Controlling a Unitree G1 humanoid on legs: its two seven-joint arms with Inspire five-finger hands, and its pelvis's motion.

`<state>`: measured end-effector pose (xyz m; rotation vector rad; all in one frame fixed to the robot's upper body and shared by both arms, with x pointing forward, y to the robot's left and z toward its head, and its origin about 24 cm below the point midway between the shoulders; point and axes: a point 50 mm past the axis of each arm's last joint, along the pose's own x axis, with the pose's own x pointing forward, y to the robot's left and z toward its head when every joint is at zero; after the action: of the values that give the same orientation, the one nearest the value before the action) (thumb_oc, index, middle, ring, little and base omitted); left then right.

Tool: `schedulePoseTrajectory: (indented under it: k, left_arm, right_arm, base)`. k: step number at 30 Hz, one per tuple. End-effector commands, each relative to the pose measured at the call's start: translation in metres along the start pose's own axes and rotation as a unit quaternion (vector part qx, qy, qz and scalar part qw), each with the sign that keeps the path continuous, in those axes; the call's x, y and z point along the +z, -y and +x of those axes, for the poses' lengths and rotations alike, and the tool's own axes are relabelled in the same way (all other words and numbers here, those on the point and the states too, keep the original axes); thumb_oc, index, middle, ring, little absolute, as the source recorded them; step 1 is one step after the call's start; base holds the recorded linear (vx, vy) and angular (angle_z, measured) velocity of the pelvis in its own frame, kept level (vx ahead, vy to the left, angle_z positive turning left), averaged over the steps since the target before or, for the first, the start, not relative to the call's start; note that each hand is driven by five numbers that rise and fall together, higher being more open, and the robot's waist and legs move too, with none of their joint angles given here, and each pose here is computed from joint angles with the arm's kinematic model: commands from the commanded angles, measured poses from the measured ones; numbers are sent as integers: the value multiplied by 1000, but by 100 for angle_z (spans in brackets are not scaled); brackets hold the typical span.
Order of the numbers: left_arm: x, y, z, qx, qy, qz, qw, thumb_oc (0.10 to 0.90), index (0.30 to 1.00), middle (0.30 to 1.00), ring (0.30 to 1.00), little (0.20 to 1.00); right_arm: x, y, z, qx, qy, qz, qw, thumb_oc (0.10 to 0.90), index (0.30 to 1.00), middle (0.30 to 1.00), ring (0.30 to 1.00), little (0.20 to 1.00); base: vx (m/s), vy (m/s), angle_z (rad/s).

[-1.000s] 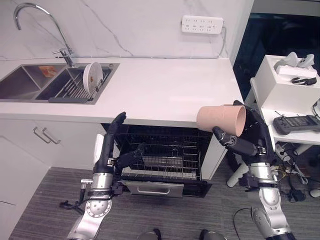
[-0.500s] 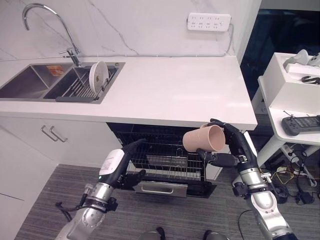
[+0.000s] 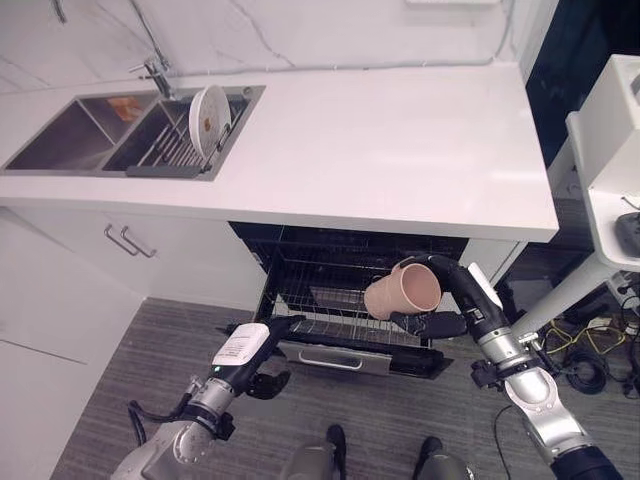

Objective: Place the dishes in the dishwasher.

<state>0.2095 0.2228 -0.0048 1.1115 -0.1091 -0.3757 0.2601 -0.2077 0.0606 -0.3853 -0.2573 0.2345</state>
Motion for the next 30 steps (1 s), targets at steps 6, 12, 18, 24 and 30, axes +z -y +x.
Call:
schedulePoseTrajectory:
  k: [6, 12, 18, 24, 30]
  left_arm:
    - [13, -45, 27, 71, 64, 43, 995, 800, 900, 900, 900, 900]
    - [17, -52, 37, 74, 79, 49, 993, 800, 900, 900, 900, 900]
    - [23, -62, 49, 76, 97, 74, 990, 800, 900, 900, 900, 900]
    - [29, -77, 62, 69, 103, 88, 988, 800, 900, 900, 900, 900]
    - [35, -85, 71, 64, 111, 105, 986, 800, 900, 900, 900, 900]
  right_arm:
    - [47, 10, 45, -19, 123, -9, 992, 400, 300, 300, 300, 300]
    - [44, 25, 63, -51, 95, 18, 994, 400, 300, 300, 300, 300]
    - [49, 46, 82, -82, 82, 19, 993, 400, 300, 300, 300, 300]
    - [56, 73, 103, -106, 61, 21, 992, 400, 300, 300, 300, 300]
    - [54, 83, 121, -84, 14, 15, 996, 400, 300, 300, 300, 300]
  base:
    - [-17, 10, 1]
    - [0, 0, 0]
    - [-46, 25, 1]
    - [-61, 63, 9]
    - [-58, 67, 8]
